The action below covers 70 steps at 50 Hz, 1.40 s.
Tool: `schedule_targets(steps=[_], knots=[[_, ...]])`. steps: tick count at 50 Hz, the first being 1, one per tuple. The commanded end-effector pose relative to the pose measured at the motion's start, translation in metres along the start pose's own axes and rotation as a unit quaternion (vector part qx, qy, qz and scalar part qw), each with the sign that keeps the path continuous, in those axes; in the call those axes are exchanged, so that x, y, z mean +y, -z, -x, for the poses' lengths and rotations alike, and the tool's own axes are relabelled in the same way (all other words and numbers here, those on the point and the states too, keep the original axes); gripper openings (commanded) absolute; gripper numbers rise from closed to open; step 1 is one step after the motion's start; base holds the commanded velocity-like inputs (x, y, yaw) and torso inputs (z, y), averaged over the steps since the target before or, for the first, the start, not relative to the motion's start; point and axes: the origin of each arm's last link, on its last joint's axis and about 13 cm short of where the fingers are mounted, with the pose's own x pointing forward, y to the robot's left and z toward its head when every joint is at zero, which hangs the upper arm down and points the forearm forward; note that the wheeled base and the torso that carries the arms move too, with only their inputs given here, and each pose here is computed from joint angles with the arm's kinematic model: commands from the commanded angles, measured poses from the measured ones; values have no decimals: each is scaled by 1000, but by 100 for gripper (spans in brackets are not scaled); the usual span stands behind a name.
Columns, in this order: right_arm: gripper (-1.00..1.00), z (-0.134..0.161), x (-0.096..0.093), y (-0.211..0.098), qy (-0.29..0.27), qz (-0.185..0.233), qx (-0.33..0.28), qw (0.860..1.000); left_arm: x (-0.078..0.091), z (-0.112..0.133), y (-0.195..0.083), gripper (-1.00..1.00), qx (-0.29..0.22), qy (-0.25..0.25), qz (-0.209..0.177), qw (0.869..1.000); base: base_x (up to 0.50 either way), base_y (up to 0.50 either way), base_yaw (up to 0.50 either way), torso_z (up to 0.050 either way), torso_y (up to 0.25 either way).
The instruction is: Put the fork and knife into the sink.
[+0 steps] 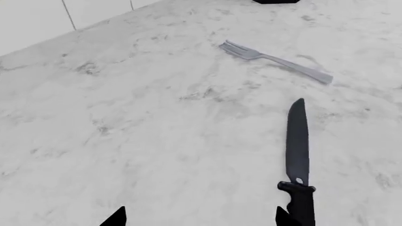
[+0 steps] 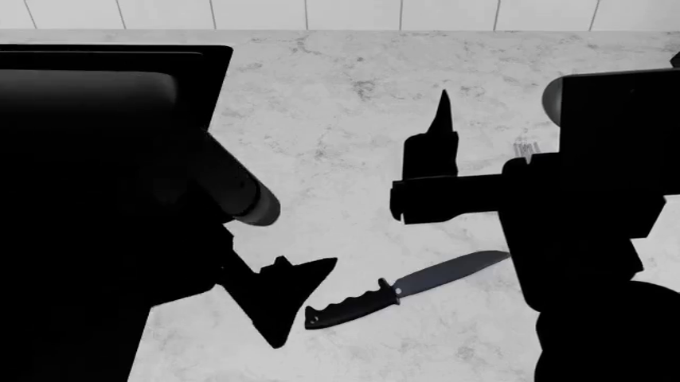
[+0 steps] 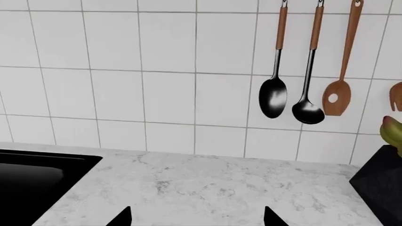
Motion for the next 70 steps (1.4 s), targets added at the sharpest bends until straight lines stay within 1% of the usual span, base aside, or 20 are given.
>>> schedule_targets(steps=[1, 8, 10, 12, 18, 21, 25, 28, 32, 36, 38, 42, 51, 56, 61, 70], knots=[[100, -1, 0, 1, -5, -10, -3, 1000, -14, -8, -1, 100, 6, 96, -2, 995, 0, 0, 0, 0, 0], [100, -1, -1, 1, -5, -11, -2, 1000, -13, -20, 1, 100, -3, 115, -1, 993, 0, 0, 0, 0, 0], [100, -1, -2, 2, -5, -11, -2, 1000, -13, -22, 4, 100, -2, 119, -1, 993, 0, 0, 0, 0, 0], [100, -1, -2, 4, -4, -12, 0, 1000, -12, -25, 3, 100, -2, 122, 7, 993, 0, 0, 0, 0, 0], [100, -3, -2, 5, -6, -14, 1, 1000, -13, -32, 5, 100, -3, 133, 6, 991, 0, 0, 0, 0, 0], [100, -2, -2, 5, -7, -14, 1, 1000, -10, -39, 8, 100, 4, 130, 9, 992, 0, 0, 0, 0, 0], [100, -1, -3, 6, -4, -13, 2, 1000, -6, -46, 10, 100, 9, 118, 29, 993, 0, 0, 0, 0, 0], [100, -2, -4, 6, -3, -14, 2, 1000, -5, -48, 14, 100, 21, 112, 37, 993, 0, 0, 0, 0, 0], [100, -2, -3, 7, -4, -14, 3, 1000, -5, -51, 19, 100, 41, 101, 34, 994, 0, 0, 0, 0, 0], [100, -3, -3, 7, -6, -14, 3, 1000, -10, -55, 27, 100, 67, 98, 13, 993, 0, -1, -2, 0, 0], [100, -3, -2, 6, -6, -15, 2, 1000, -13, -55, 29, 100, 72, 105, 5, 992, 6, -2, -3, 0, -8], [100, -2, -2, 7, -5, -15, 3, 1000, -17, -56, 30, 100, 73, 116, 3, 991, 3, -3, -4, 0, -3], [100, -2, -4, 9, -6, -17, 2, 1000, -26, -60, 37, 100, 96, 129, -13, 987, 3, -3, -5, -2, -7], [100, -2, -4, 9, -6, -17, 3, 1000, -31, -57, 36, 100, 90, 147, -10, 985, 3, -4, -6, -2, -7], [100, -2, -4, 10, -7, -18, 3, 1000, -39, -53, 32, 100, 77, 167, -16, 983, 2, -3, -6, -2, -7], [100, 0, -3, 9, -6, -17, 1, 1000, -50, -52, 31, 100, 74, 185, -25, 980, 0, -2, -3, -2, -4]])
